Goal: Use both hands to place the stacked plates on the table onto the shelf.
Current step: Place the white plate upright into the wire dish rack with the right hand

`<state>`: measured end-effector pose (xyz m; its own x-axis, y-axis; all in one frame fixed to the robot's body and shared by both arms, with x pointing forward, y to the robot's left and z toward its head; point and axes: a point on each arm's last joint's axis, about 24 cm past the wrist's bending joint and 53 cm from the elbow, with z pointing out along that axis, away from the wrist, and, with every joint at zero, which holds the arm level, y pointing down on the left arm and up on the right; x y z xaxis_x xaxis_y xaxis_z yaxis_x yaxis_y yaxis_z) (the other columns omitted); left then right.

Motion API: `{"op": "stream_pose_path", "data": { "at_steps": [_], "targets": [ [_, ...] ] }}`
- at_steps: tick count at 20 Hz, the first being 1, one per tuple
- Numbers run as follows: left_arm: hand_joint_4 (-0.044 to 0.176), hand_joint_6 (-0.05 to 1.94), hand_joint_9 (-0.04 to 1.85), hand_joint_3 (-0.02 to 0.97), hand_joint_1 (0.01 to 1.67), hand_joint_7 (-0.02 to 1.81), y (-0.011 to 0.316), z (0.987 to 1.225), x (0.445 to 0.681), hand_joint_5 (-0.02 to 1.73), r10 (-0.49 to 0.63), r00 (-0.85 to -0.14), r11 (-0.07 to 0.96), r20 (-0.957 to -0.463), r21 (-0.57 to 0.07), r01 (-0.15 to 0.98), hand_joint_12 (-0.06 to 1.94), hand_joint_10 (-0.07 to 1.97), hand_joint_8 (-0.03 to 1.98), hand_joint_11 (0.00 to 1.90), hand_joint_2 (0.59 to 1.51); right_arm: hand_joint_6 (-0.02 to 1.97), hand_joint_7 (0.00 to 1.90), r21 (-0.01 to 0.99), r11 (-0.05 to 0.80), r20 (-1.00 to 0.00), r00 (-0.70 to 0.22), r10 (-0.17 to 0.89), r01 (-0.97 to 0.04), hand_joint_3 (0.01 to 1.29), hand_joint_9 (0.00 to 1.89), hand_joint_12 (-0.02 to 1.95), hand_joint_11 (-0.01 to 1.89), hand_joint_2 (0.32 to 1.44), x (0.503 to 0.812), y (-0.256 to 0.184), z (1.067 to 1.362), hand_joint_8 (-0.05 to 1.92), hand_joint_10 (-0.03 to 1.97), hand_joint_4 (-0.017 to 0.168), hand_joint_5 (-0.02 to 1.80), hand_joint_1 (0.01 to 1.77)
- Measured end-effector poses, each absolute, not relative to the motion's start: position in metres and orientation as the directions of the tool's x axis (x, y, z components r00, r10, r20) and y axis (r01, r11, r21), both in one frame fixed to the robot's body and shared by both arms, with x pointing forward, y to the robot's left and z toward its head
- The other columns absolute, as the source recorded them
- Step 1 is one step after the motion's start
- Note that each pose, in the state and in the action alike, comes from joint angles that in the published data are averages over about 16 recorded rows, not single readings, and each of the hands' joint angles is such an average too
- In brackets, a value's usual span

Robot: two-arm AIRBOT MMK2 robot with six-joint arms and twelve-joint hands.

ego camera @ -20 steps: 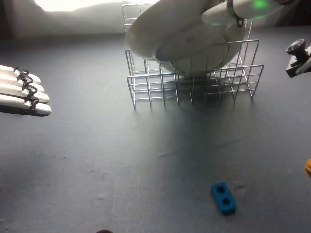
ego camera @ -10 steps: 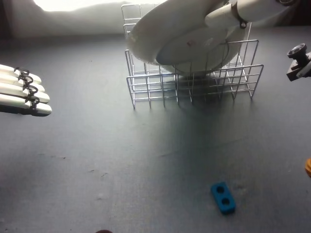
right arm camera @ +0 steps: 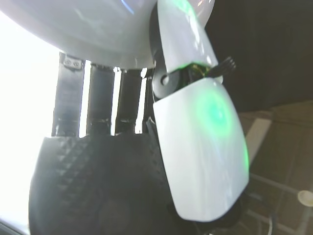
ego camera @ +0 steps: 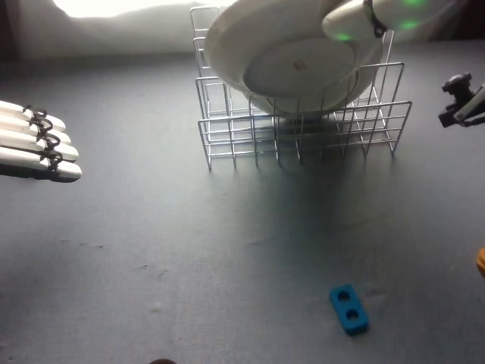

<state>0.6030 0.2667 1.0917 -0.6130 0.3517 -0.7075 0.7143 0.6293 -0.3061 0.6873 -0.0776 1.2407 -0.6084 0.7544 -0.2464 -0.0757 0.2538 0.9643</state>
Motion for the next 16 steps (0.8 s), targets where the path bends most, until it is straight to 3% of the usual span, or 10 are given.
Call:
{"op": "stream_pose_path", "data": {
  "at_steps": [16],
  "targets": [
    [0.002, 0.01, 0.02, 0.010, 0.02, 0.01, 0.265, 1.091, 0.603, 0.02, 0.356, -0.611, 0.625, -0.707, -0.306, 0.718, 0.00, 0.02, -0.01, 0.01, 1.080, 0.86, 1.03, 0.961, 0.276, -0.206, -0.605, 0.769, 0.023, 0.01, 0.98, 1.08, 0.70, 1.04, 0.711, -0.078, 1.195, 0.85, 1.06, -0.008, 0.91, 1.38]
  ]
}}
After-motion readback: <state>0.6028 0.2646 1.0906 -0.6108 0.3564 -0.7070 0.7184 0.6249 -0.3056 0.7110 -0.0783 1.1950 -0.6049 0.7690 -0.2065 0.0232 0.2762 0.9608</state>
